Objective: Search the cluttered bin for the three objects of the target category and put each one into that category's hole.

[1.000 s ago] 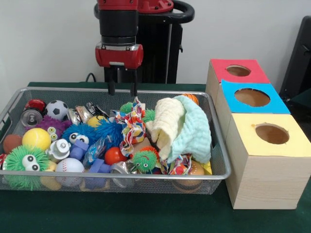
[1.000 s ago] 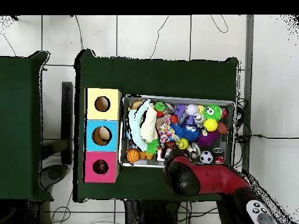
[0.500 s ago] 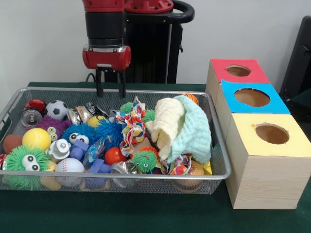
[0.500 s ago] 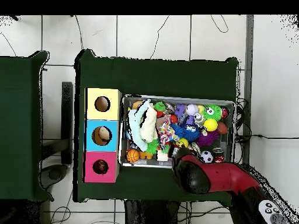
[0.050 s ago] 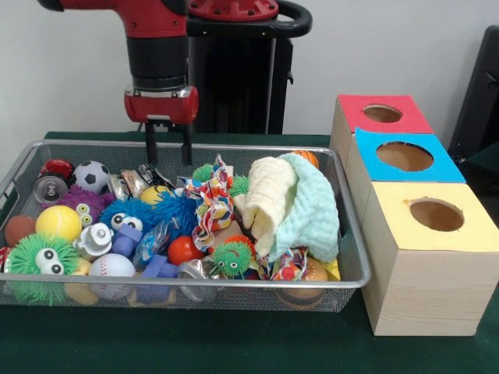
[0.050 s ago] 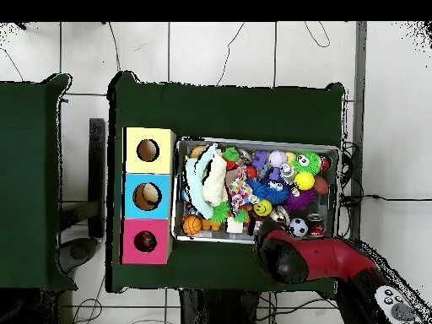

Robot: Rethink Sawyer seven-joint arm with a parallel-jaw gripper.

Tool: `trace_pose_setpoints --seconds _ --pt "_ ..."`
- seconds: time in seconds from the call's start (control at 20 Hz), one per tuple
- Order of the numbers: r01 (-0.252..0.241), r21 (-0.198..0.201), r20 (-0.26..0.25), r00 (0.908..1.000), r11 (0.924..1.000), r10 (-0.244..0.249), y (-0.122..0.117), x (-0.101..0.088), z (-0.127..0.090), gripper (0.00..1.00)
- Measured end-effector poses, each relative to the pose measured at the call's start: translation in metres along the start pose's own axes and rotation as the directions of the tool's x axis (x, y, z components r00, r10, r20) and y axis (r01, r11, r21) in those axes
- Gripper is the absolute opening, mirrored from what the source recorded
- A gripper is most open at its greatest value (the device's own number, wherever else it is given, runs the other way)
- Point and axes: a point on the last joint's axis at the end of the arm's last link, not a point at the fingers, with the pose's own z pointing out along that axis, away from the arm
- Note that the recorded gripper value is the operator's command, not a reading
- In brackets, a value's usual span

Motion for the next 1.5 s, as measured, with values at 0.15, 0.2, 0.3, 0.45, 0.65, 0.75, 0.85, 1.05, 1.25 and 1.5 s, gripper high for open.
trace_pose_setpoints --seconds 0.15,0.2,0.3,0.45,0.65,0.75,0.85,1.05,1.25,1.5 --pt "0.028 -0.013 -0.03 0.9992 0.9995 -0.028 0.005 0.016 0.012 1.0" --pt "0.039 -0.021 -0.043 0.9983 0.999 -0.04 0.008 0.022 0.016 1.0" --pt "0.054 -0.032 -0.06 0.9966 0.998 -0.056 0.012 0.031 0.023 1.0" --pt "0.072 -0.049 -0.083 0.9937 0.9962 -0.075 0.019 0.044 0.032 1.0" --pt "0.074 -0.049 -0.075 0.9941 0.996 -0.078 0.019 0.042 0.033 1.0" --pt "0.074 -0.049 -0.075 0.9941 0.996 -0.078 0.019 0.041 0.033 1.0" --pt "0.075 -0.049 -0.075 0.9941 0.996 -0.078 0.019 0.041 0.033 1.0" --pt "0.085 -0.051 -0.068 0.9938 0.9951 -0.089 0.019 0.042 0.034 1.0" --pt "0.103 -0.055 -0.05 0.9932 0.9932 -0.105 0.019 0.042 0.034 1.0" --pt "0.145 -0.071 0.009 0.9895 0.9869 -0.144 0.019 0.041 0.036 1.0"
